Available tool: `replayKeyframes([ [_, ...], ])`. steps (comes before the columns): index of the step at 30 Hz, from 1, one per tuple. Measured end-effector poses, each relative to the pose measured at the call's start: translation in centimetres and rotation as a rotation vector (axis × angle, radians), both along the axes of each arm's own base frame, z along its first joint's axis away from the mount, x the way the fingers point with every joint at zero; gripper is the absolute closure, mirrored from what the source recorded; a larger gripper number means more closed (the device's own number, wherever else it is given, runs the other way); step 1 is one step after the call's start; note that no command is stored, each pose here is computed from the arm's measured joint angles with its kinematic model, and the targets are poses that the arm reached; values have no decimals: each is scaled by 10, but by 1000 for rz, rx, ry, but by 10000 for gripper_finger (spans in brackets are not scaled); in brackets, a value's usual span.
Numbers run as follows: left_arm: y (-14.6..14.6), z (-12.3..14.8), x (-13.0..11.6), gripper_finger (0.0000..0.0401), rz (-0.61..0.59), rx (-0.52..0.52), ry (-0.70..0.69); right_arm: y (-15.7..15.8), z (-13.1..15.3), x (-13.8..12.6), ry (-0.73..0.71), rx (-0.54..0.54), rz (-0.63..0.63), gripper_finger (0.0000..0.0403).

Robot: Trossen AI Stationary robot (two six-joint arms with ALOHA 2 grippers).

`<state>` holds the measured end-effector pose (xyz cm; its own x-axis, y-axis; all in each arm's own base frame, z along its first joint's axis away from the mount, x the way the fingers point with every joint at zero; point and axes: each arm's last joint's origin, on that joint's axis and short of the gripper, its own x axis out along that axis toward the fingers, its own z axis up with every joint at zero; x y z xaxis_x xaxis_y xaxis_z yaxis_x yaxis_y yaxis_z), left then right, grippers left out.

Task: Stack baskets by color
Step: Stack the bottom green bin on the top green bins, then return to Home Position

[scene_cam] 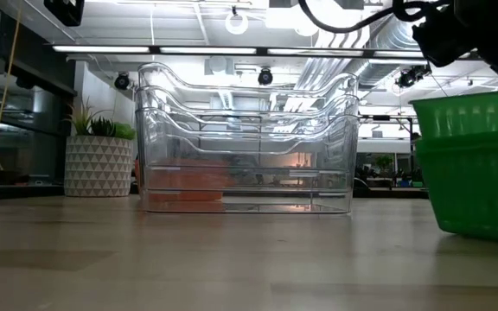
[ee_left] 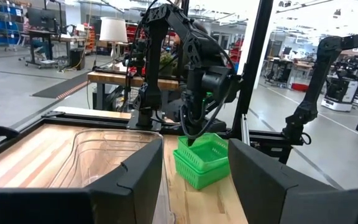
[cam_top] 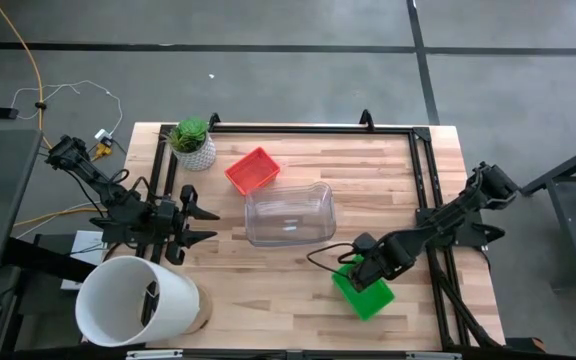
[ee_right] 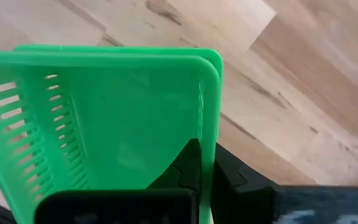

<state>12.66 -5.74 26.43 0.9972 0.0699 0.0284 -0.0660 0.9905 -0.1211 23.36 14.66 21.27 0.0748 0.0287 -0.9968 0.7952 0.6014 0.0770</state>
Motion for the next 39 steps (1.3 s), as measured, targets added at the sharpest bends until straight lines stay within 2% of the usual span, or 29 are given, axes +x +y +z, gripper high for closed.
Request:
replayKeyframes([
  [3, 0, 0, 0, 229, 0, 0, 0, -2, 0, 1, -9, -22, 5, 397],
  [6, 0, 0, 0, 229, 0, 0, 0, -5, 0, 1, -3, -33, 7, 373],
  [12, 0, 0, 0, 229, 1, 0, 0, -10, 3, 1, 7, -46, 65, 271],
  [17, 0, 0, 0, 229, 0, 0, 0, -18, 21, -11, 49, -81, 152, 196],
  [20, 0, 0, 0, 229, 0, 2, 3, -24, 34, -28, 83, -128, 196, 176],
  [25, 1, -1, 0, 229, 31, 34, 12, -37, 50, -60, 98, -234, 230, 174],
  [32, 4, -1, 0, 229, 129, 88, 22, -60, 39, -92, -124, -241, 241, 200],
  [36, 5, -1, 0, 229, 170, 105, 27, -73, 30, -93, -400, -295, 276, 212],
  [39, 5, -1, 0, 229, 175, 158, 36, -82, 36, -86, -619, -391, 320, 221],
])
